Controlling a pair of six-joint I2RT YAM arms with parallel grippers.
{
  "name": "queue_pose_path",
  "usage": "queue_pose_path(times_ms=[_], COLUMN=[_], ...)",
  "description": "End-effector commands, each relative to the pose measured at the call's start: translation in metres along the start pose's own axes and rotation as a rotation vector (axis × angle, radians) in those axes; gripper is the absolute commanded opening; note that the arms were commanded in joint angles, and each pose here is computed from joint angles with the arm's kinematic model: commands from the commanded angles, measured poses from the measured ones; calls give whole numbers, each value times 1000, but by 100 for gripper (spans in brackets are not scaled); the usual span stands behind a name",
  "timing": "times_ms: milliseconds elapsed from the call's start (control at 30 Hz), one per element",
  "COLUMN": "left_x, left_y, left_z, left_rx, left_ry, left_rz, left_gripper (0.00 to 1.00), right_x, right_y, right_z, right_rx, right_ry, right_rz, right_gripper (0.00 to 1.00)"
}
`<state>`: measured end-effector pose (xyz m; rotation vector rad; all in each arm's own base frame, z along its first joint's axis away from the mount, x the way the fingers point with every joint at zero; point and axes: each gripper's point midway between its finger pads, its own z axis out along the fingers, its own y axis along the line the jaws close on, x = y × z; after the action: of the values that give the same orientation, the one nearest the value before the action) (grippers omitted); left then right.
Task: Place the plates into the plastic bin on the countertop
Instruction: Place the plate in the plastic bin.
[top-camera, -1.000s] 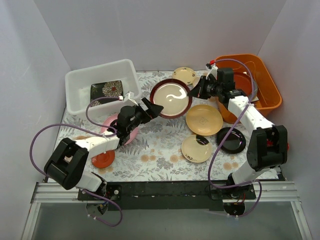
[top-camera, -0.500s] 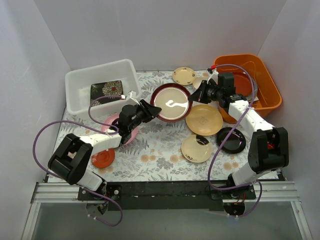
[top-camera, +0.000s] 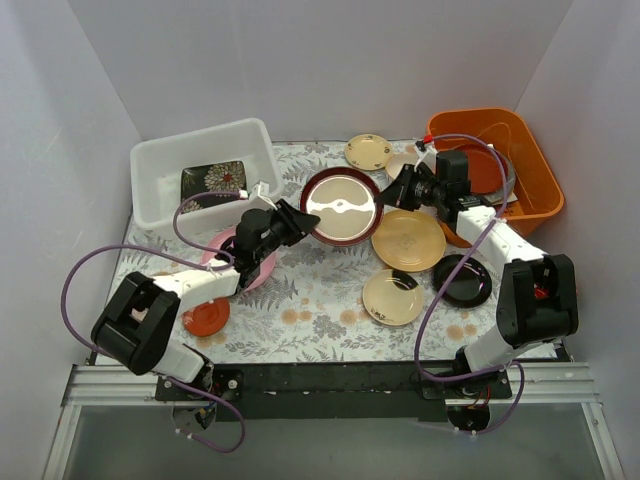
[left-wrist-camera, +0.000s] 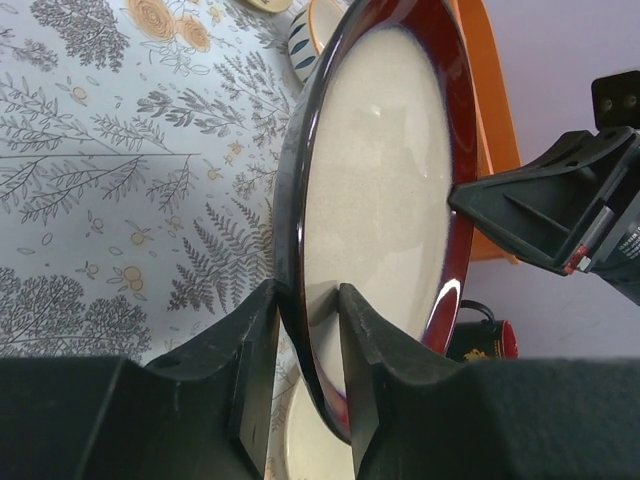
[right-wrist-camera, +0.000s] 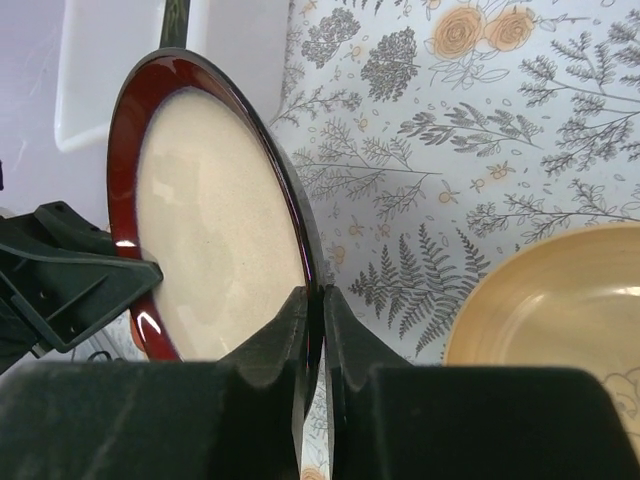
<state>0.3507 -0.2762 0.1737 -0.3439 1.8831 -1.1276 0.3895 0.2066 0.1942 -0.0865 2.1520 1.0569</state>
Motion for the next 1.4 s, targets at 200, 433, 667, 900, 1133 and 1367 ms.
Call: queue_pose_path(times_ms=[200, 433, 667, 900, 1133, 1367], left_x=[-28, -44, -65, -83, -106, -146], left_y=[-44, -57, -58, -57, -55, -45], left_z=[-23, -34, -41, -44, -50, -58], left_rx=[73, 81, 45, 37, 26, 0], left_ry=[-63, -117, -174, -211, -260, -319], left_rz=[27, 39, 32, 27, 10, 7], left_gripper=[0, 0, 0, 0, 0, 0], right_x=[-25, -26, -22, -23, -14, -4], right_y=[70, 70, 68, 68, 62, 57], right_z=[-18, -23, -26, -26, -24, -27], right_rx=[-269, -252, -237, -236, -227, -215], right_ry=[-84, -105, -112, -114, -94, -79], right_rz=[-38, -43, -44, -47, -40, -49], right_gripper=[55, 70, 76, 77, 77, 77])
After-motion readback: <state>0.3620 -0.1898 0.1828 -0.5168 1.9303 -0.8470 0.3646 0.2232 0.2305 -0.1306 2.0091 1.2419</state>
